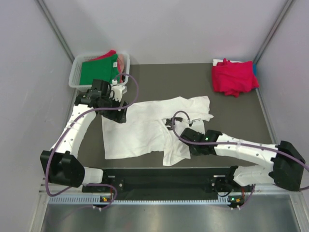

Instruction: Fold and stack the t-shirts

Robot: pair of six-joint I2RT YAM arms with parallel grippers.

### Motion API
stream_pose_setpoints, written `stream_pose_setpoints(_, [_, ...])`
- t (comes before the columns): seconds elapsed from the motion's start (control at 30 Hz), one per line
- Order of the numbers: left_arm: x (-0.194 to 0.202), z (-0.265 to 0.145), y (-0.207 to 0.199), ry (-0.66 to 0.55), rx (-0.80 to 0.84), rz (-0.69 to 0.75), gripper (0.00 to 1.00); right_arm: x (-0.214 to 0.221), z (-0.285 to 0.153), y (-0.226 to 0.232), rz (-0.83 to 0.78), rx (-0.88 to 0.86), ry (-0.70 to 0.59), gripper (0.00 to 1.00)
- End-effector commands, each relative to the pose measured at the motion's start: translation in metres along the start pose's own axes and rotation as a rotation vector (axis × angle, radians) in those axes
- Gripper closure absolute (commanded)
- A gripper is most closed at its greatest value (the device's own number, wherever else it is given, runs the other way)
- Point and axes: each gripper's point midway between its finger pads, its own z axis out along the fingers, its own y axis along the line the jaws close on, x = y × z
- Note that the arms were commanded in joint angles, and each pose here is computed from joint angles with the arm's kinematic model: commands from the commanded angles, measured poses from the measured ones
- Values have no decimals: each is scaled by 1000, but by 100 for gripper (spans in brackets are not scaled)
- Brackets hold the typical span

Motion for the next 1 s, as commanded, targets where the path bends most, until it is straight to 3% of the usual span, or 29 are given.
stream_pose_setpoints(0.0, [-8,-12,1,-45,-24,38,20,-4,13,26,-14,-64,-13,59])
stream_pose_setpoints(0.27, [-5,-10,0,-41,-19,35,20,-14,26,42,-61,-66,-24,53])
stream_pose_setpoints(0.3, [-5,-9,0,-42,-16,34,20,-16,26,43,-62,-64,-27,42])
stream_pose_setpoints(0.33, [-5,-9,-1,-41,-14,30,20,-19,27,42,-63,-55,-33,38])
stream_pose_setpoints(0.97, [2,-6,-1,-26,-17,23,20,-49,32,17,14,-35,-85,42])
